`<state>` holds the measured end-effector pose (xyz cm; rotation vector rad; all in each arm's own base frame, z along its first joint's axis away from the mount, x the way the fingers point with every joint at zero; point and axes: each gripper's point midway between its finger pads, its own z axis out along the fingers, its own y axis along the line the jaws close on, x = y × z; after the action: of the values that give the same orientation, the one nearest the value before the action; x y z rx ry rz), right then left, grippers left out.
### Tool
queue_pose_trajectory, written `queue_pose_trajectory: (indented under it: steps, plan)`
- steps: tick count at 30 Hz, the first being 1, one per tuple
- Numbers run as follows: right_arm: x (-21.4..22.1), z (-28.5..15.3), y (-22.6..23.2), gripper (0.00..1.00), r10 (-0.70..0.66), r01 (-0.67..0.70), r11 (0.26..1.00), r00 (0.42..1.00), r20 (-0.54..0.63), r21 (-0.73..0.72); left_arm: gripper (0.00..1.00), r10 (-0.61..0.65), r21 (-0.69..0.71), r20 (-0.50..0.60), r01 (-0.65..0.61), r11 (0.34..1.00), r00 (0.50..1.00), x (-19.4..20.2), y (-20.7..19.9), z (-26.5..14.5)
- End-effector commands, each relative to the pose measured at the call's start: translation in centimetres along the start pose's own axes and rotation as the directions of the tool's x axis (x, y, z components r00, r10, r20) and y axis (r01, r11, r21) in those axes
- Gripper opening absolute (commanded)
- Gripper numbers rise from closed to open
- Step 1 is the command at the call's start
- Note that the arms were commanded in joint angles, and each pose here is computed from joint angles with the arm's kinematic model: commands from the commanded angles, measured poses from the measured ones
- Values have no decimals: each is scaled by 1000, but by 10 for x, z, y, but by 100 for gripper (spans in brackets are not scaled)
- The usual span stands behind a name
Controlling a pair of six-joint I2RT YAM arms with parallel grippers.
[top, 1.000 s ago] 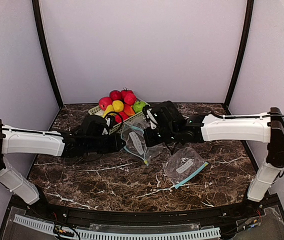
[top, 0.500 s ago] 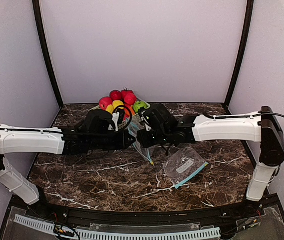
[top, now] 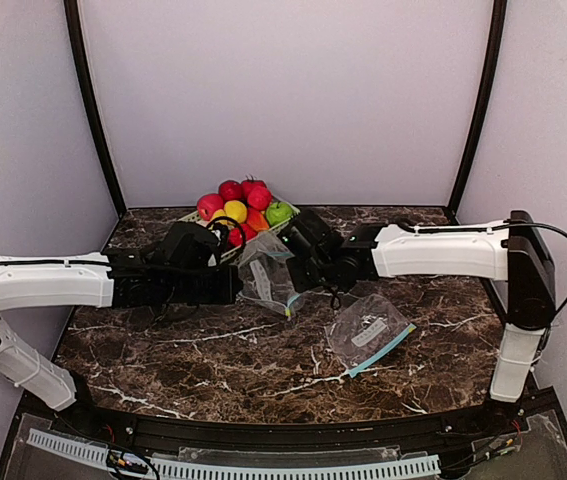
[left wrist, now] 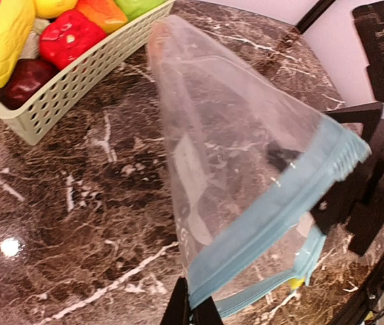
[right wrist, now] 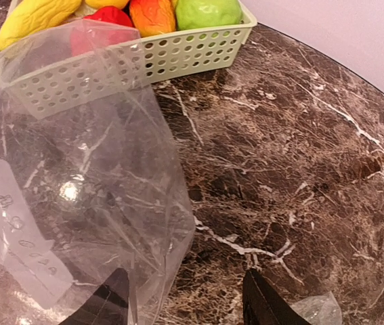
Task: Place the food in the zip-top bag and seal the zipper
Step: Open the zipper food storage bag, then pass from the left arm to the right
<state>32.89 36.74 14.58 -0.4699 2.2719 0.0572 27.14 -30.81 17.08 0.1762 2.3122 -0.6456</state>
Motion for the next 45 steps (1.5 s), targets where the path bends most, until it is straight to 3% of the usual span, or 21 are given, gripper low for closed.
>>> queue_pose_trajectory:
  steps: [1,8,14,19,25,32,45]
  plan:
    - [-8,-13,-34,55,40,-41,996,999,14,77,1,59,-214,-32,-65,975,998,7,42,-18]
    - [-5,-16,-5,58,-23,19,992,999,-29,-123,1,73,-137,-41,-78,988,996,7,27,-14]
    - [-3,-45,43,72,-74,68,903,997,1,-423,1,40,-71,-34,-42,997,999,3,10,-5]
    - [-3,-69,53,78,-102,108,875,994,37,-473,1,32,-52,-31,-34,998,999,-1,3,-2]
    - [-1,-81,52,78,-108,120,892,993,52,-435,1,34,-47,-33,-35,998,999,-3,0,0]
    - [7,-80,53,57,-102,106,913,994,30,-394,1,30,-43,-29,-31,999,999,-4,-1,0]
    - [11,-76,58,0,-79,77,927,997,10,-368,1,30,-49,-36,-32,998,999,2,4,1]
